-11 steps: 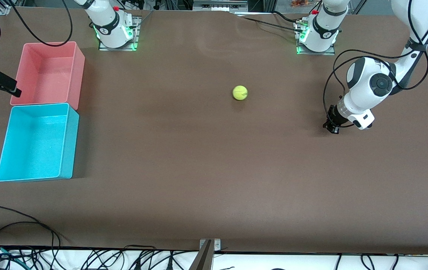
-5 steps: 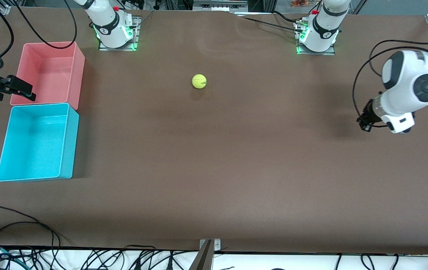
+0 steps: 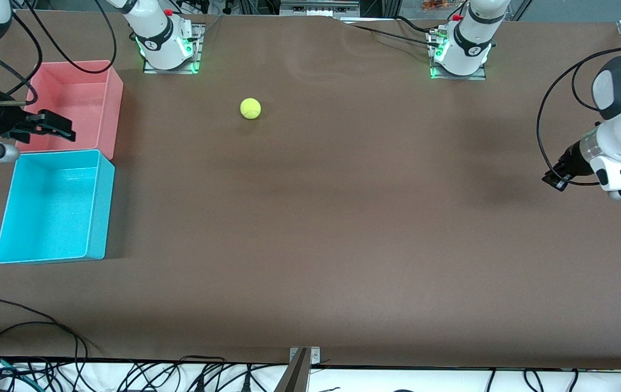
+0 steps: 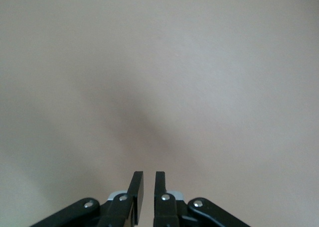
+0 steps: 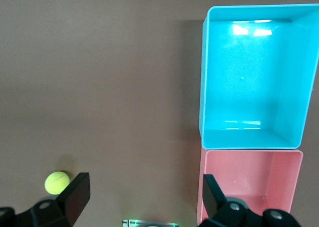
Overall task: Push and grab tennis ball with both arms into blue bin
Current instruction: 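Move the right gripper to the ball while the left gripper withdraws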
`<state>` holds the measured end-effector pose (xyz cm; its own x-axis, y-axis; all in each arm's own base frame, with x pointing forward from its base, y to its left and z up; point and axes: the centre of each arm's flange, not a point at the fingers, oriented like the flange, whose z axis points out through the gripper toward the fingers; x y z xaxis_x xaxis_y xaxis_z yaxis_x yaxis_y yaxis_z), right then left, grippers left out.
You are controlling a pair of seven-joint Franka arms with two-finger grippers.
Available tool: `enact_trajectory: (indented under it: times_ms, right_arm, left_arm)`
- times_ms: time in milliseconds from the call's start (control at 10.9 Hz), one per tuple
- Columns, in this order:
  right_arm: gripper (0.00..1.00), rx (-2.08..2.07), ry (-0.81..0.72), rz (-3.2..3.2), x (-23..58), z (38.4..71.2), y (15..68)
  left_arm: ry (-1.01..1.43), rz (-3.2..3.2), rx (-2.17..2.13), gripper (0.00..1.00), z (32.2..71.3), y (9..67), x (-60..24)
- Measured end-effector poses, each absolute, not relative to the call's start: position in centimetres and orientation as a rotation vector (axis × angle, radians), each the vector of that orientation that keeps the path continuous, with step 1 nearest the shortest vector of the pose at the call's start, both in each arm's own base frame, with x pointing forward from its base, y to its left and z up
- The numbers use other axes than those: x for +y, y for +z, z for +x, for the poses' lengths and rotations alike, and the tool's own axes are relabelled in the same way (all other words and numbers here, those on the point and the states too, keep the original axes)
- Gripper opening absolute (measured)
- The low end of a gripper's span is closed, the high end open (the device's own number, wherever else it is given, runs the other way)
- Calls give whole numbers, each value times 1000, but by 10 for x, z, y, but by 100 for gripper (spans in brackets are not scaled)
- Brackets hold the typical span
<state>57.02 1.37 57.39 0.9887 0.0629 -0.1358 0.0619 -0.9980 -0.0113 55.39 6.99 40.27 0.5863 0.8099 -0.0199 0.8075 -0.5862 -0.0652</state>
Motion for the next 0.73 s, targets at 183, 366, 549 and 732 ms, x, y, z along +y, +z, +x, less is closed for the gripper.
enact_trajectory:
  times_ms: [183,366,549,732]
  right_arm:
    - [100,-163,236,-3124,37,568,573]
    - [100,-181,241,-3124,44,567,572]
    - [100,-191,271,-3122,47,566,564]
    - [100,-203,356,-3114,51,561,533]
  left_arm:
    - [92,-2913,-1239,16,560,438,64]
    - [109,-3003,-1042,26,562,454,57]
    - [102,-3055,-888,52,567,472,41]
    - [81,-3116,-673,75,571,487,29]
